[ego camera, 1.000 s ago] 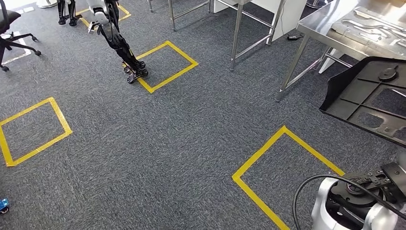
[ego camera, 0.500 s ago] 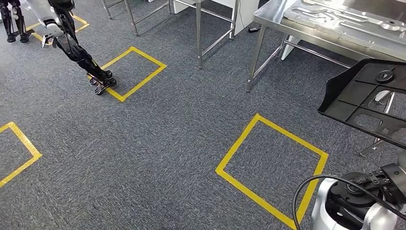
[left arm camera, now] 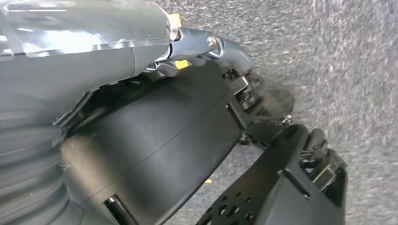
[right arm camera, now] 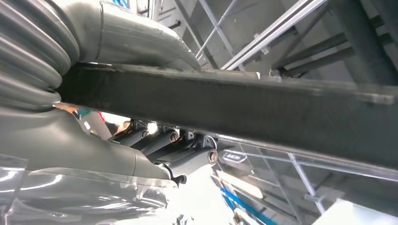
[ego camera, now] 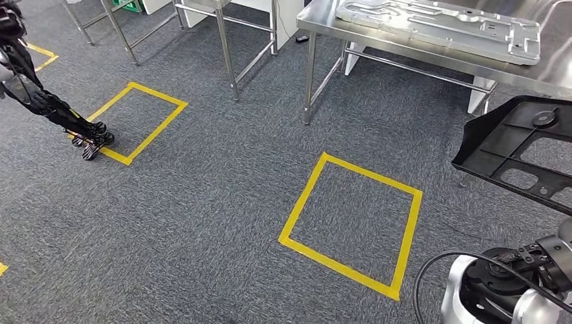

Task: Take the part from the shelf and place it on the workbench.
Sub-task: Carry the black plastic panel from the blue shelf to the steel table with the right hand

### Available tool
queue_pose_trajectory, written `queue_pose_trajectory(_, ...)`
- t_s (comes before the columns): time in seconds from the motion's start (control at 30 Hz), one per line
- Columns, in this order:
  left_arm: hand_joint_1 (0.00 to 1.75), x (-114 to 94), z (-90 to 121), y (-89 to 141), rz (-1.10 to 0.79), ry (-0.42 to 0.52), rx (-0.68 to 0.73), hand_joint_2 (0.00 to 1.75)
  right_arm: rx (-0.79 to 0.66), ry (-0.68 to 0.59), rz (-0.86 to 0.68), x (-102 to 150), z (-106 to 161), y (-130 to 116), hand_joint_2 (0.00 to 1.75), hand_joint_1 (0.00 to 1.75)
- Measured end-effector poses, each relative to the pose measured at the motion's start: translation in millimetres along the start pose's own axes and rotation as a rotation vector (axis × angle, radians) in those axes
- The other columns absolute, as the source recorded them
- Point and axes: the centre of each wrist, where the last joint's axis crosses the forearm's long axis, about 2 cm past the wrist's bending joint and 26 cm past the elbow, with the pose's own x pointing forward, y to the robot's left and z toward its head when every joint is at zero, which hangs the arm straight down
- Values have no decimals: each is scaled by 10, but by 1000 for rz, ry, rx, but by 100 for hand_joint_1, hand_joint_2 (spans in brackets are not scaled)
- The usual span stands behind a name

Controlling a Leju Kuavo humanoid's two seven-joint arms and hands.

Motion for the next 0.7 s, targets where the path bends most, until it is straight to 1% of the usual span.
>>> queue_pose_trajectory(0.1, 0, 18, -3, -11, -2, -3, -1, 175, -1, -4, 15, 21, 3, -22, 175, 175)
queue_pose_trajectory(0.33, 0, -26, 9, -28, -3, 11, 11, 175, -3, -11, 48, 33, 7, -47, 175, 175)
queue_pose_trajectory(0.7, 0, 25, -5, -3, 16, 12, 0, 175, -14, -31, 55, 63, -30, -48, 175, 175)
